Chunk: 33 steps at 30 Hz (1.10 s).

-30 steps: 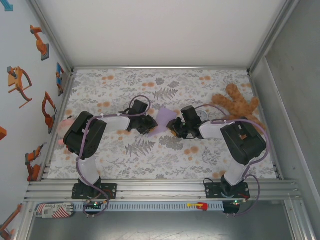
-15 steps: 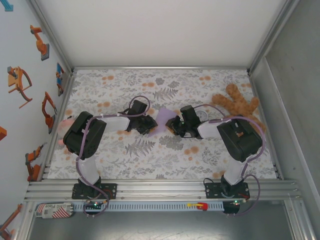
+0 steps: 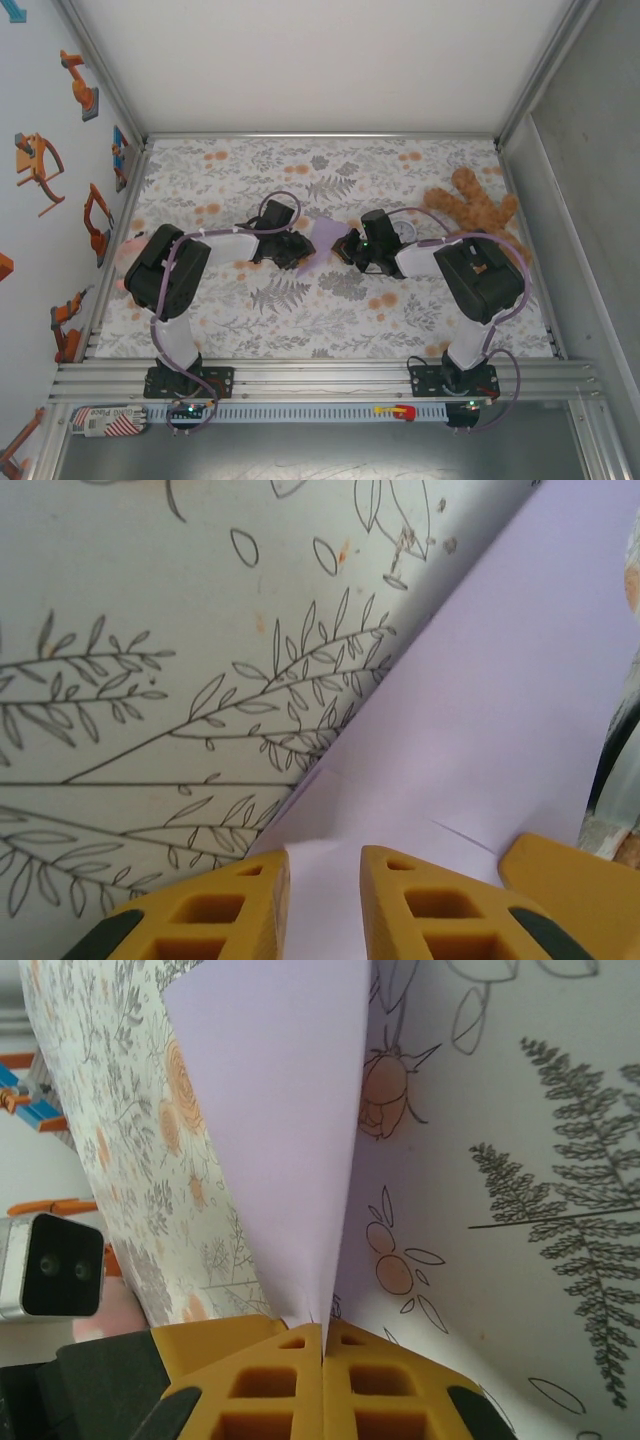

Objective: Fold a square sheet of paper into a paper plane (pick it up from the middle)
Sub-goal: Fold the wing for the fifth time at the center of the table.

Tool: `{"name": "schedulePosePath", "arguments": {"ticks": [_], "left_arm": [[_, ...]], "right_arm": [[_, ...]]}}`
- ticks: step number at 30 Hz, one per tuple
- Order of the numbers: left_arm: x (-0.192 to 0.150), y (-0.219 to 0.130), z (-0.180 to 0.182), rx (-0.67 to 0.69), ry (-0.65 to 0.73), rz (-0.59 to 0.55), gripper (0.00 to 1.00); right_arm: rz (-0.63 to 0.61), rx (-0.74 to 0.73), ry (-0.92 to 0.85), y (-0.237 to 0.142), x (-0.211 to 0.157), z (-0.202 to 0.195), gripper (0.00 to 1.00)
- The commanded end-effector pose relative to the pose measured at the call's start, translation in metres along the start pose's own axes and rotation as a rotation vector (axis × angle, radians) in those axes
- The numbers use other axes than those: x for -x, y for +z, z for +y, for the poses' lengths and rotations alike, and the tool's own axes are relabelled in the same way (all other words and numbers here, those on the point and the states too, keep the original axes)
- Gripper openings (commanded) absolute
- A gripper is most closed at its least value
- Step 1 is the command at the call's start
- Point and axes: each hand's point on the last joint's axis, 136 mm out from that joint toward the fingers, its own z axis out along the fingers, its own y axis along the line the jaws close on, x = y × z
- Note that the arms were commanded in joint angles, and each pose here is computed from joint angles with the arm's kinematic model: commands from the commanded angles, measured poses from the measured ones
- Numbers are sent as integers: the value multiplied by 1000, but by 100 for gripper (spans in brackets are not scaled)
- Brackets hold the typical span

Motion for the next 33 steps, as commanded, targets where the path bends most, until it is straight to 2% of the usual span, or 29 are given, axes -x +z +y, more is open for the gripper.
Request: {"name": "schedulePosePath", "arguments": {"ticks": [1, 8, 13, 24, 28, 33], "left_arm": [[-4, -16, 0, 37, 100, -5, 29], [0, -43, -30, -13, 407, -138, 39], [-5, -50, -34, 27, 641, -219, 49], [-22, -35, -52, 92, 1097, -315, 51], [-26, -26, -53, 118, 1192, -311, 51], [-27, -18, -49, 146, 1245, -314, 51]], "right_arm": [[-29, 0, 5, -3, 6, 0, 1], [-51, -10, 6, -16, 9, 9, 0], [-55, -21, 27, -25, 11, 13, 0], [-20, -19, 79, -34, 14, 24, 0], [-9, -8, 91, -35, 14, 27, 0], [-1, 3, 106, -36, 16, 30, 0]]}}
